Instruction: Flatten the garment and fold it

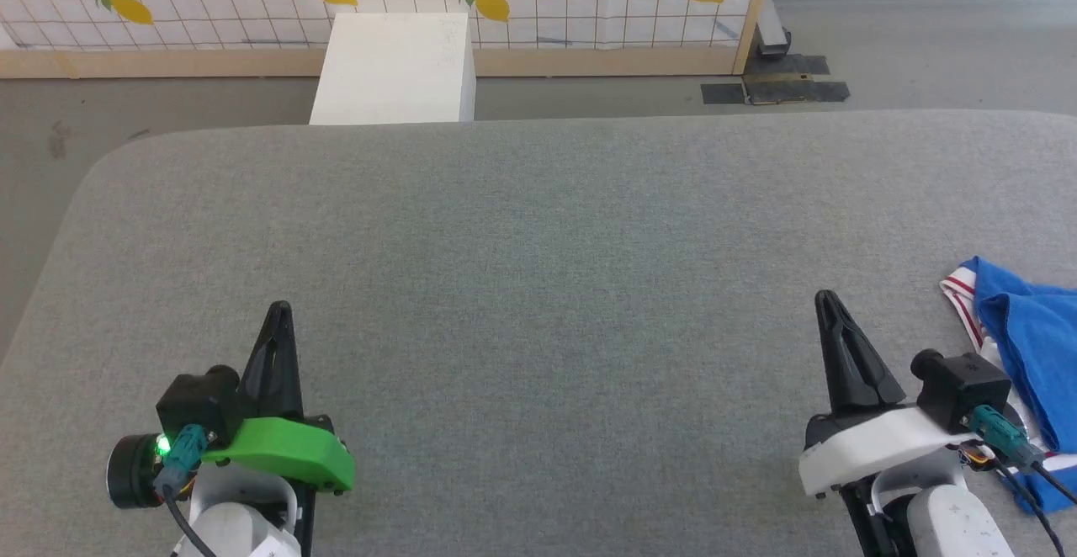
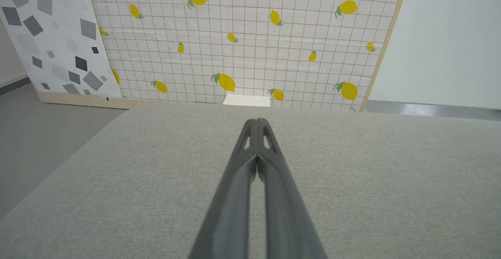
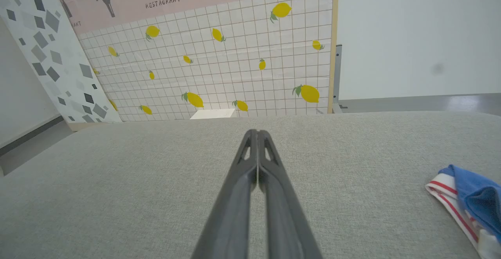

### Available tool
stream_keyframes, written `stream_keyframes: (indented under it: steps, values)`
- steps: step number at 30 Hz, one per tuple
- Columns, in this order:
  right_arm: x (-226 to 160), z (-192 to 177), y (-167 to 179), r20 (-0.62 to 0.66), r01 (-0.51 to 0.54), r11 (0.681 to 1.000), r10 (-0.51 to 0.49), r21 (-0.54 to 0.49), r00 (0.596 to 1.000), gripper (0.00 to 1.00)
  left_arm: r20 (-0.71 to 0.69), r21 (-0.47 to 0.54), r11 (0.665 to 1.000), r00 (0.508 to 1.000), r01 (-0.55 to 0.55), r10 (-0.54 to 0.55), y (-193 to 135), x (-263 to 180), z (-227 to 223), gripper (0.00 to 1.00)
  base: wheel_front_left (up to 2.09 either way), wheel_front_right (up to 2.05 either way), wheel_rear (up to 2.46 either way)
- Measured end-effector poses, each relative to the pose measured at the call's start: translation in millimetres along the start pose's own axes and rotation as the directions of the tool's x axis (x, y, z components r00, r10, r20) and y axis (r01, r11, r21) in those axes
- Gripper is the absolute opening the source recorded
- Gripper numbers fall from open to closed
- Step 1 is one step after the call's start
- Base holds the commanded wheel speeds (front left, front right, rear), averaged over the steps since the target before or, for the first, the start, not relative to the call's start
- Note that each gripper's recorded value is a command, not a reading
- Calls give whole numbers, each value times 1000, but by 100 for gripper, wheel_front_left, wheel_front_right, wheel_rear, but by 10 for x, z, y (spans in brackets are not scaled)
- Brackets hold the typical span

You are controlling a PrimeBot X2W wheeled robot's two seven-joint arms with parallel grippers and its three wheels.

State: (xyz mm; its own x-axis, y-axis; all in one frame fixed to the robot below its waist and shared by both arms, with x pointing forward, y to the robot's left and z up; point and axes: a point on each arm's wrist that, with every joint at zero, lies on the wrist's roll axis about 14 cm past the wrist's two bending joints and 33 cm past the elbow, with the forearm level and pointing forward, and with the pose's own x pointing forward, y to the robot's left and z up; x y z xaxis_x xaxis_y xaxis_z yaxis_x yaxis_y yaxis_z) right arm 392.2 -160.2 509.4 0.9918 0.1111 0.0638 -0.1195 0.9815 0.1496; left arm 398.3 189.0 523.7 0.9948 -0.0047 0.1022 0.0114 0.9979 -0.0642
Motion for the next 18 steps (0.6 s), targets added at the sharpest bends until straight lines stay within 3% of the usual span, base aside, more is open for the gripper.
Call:
stream_keyframes:
  steps: [18]
  values:
    - [-35,33,23,-14,-9,999,9,-36,1000,0,-15,28,1000,1000,3,-3,-22,-37,28,0,0,0,0]
